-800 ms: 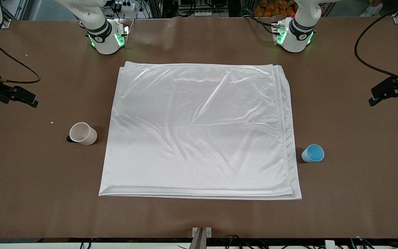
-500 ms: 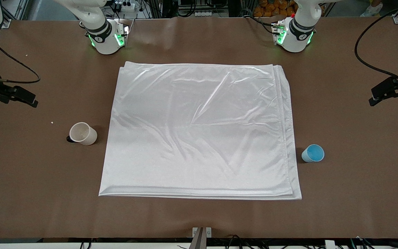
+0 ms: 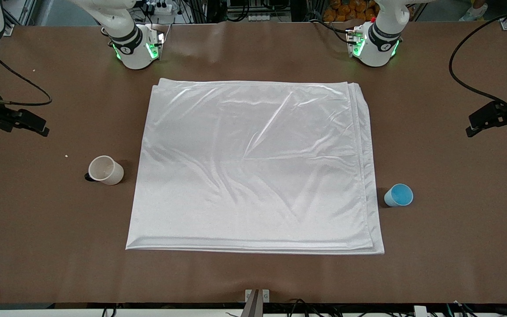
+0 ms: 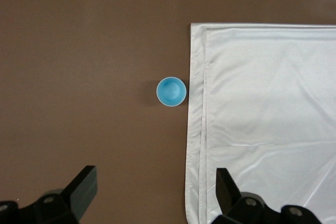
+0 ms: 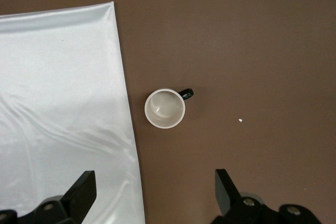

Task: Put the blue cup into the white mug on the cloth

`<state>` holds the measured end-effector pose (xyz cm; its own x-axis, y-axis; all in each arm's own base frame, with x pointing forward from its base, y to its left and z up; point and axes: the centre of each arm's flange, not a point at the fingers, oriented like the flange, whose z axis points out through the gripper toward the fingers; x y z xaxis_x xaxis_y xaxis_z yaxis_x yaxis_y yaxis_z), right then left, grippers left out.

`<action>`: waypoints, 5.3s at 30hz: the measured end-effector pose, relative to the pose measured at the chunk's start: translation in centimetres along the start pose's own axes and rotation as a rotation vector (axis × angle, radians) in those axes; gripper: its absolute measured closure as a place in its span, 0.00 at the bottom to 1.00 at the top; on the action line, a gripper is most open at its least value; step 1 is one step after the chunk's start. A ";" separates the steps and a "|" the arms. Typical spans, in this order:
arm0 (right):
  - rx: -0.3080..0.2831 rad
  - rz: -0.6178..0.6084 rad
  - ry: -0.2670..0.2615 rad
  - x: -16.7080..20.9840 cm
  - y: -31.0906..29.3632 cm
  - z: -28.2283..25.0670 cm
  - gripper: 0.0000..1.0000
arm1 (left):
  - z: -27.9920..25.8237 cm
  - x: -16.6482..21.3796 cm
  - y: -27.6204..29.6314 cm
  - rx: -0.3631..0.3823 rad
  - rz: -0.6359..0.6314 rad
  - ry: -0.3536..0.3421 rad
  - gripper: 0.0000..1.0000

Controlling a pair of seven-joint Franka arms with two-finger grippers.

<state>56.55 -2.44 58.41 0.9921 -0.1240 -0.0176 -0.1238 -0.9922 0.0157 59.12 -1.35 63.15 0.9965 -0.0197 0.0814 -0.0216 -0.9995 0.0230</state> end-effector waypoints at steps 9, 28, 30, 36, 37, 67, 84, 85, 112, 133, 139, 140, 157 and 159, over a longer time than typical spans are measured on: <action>-0.004 -0.187 0.042 0.6 0.8 2.7 0.00 | 3.5 1.5 -0.4 -0.002 -0.007 0.003 0.00; -0.087 -0.704 0.056 0.6 1.4 7.4 0.00 | 14.1 4.3 -1.4 -0.008 -0.021 -0.038 0.00; -0.086 -0.766 0.045 0.5 1.5 8.1 0.00 | 15.2 4.7 -1.6 0.000 -0.019 -0.042 0.00; -0.086 -0.933 0.031 0.2 1.4 10.3 0.00 | 17.6 5.6 -2.1 0.039 -0.005 -0.036 0.00; -0.088 -0.959 0.032 0.1 1.4 10.6 0.00 | 18.1 5.7 -2.1 0.041 -0.004 -0.037 0.00; -0.124 -1.810 -0.040 2.4 4.0 21.2 0.00 | 28.8 7.0 -3.1 0.053 0.002 -0.108 0.00; -0.113 -2.029 -0.028 4.5 4.9 27.3 0.00 | 34.3 7.1 -3.8 0.045 -0.009 -0.140 0.00; -0.109 -2.034 -0.030 4.5 4.9 27.5 0.00 | 34.5 7.1 -3.8 0.045 -0.009 -0.141 0.00; -0.026 -2.100 -0.033 4.0 8.3 36.3 0.00 | 39.5 5.6 -2.8 0.032 -0.024 -0.163 0.00; -0.003 -2.137 0.022 2.7 6.4 39.3 0.02 | 41.4 5.1 -2.4 0.027 -0.021 -0.142 0.54; 0.002 -2.143 0.029 2.6 6.1 39.3 0.27 | 41.4 5.1 -2.3 0.021 -0.024 -0.142 0.79; 0.001 -2.143 0.030 2.6 6.2 39.3 0.32 | 41.3 5.1 -2.3 0.017 -0.028 -0.142 0.84; -0.048 -2.138 0.055 3.3 6.8 37.4 0.81 | 40.7 5.4 -1.3 -0.004 -0.029 -0.129 0.96; -0.058 -2.140 0.059 3.4 6.7 36.9 0.81 | 40.4 5.6 -0.9 -0.005 -0.023 -0.123 0.96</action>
<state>58.36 -10.01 21.56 -0.4307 0.9022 -0.0219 0.9012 0.4313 0.0420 67.98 -1.56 23.30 0.9991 0.0002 -0.0422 0.0014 -0.9996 0.0285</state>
